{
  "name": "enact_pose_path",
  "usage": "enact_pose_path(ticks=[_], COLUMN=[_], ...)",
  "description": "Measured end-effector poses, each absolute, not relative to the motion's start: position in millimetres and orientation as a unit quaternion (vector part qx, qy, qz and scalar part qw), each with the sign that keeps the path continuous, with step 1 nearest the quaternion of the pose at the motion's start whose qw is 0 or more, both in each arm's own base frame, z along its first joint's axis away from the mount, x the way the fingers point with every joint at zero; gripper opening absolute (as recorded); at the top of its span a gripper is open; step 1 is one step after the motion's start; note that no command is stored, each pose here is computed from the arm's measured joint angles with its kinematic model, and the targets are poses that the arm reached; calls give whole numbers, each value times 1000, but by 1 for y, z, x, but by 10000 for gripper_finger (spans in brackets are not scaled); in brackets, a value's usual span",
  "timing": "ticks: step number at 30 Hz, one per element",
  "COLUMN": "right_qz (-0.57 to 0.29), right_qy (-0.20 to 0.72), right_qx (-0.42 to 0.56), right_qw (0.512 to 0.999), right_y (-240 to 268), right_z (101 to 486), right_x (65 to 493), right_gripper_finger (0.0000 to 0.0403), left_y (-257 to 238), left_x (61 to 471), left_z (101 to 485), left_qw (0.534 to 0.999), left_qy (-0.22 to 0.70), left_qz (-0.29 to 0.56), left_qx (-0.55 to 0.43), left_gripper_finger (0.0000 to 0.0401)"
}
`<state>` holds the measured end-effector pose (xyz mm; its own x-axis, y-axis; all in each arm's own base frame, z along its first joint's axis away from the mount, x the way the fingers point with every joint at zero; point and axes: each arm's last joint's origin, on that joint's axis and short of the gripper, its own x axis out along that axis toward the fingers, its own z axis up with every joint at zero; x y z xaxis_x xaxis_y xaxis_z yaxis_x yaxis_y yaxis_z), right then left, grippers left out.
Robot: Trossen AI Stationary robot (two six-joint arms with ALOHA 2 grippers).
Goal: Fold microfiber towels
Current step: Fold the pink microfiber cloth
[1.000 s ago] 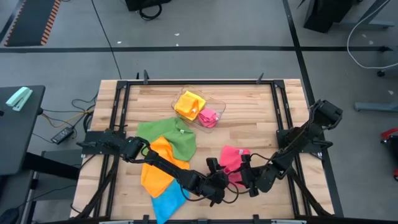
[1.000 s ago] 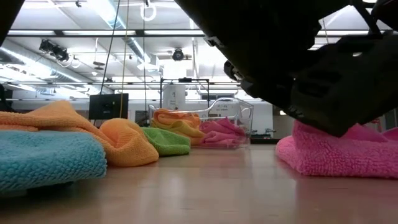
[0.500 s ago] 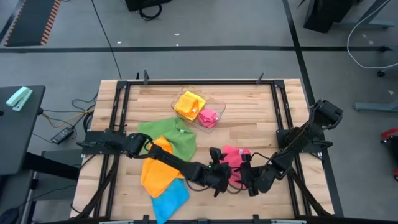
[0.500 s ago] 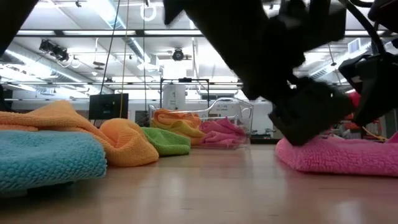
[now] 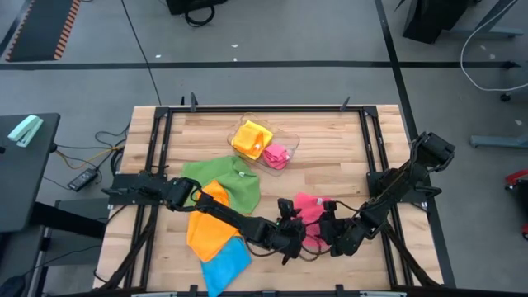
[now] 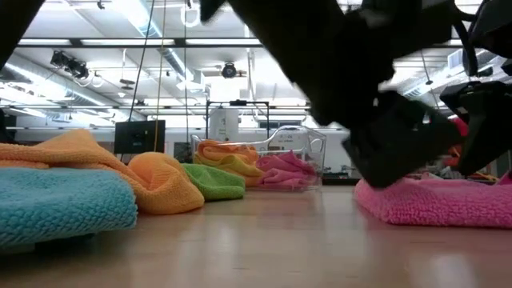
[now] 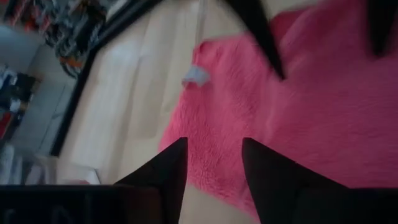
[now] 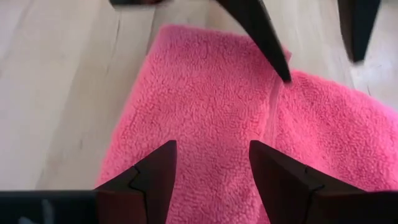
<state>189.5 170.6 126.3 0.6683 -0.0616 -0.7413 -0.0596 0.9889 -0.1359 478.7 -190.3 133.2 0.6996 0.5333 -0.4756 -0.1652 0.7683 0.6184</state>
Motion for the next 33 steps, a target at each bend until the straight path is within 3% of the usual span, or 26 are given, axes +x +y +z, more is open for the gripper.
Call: enact_pose_path(ticks=[11, 20, 33], right_qz=[0, -53, -110], right_qy=[466, 558, 546], right_qx=[-108, -176, -23], right_qw=[878, 809, 830], right_y=[177, 169, 111], right_z=[143, 153, 176], right_x=[191, 169, 160], right_gripper_finger=[211, 211, 211], left_y=[-219, -221, -235], left_x=[465, 454, 432], left_z=[153, 145, 136], left_qw=[885, 866, 853], left_qy=[314, 354, 394], left_qz=[165, 162, 169], left_qx=[301, 314, 298], left_gripper_finger=[132, 118, 110])
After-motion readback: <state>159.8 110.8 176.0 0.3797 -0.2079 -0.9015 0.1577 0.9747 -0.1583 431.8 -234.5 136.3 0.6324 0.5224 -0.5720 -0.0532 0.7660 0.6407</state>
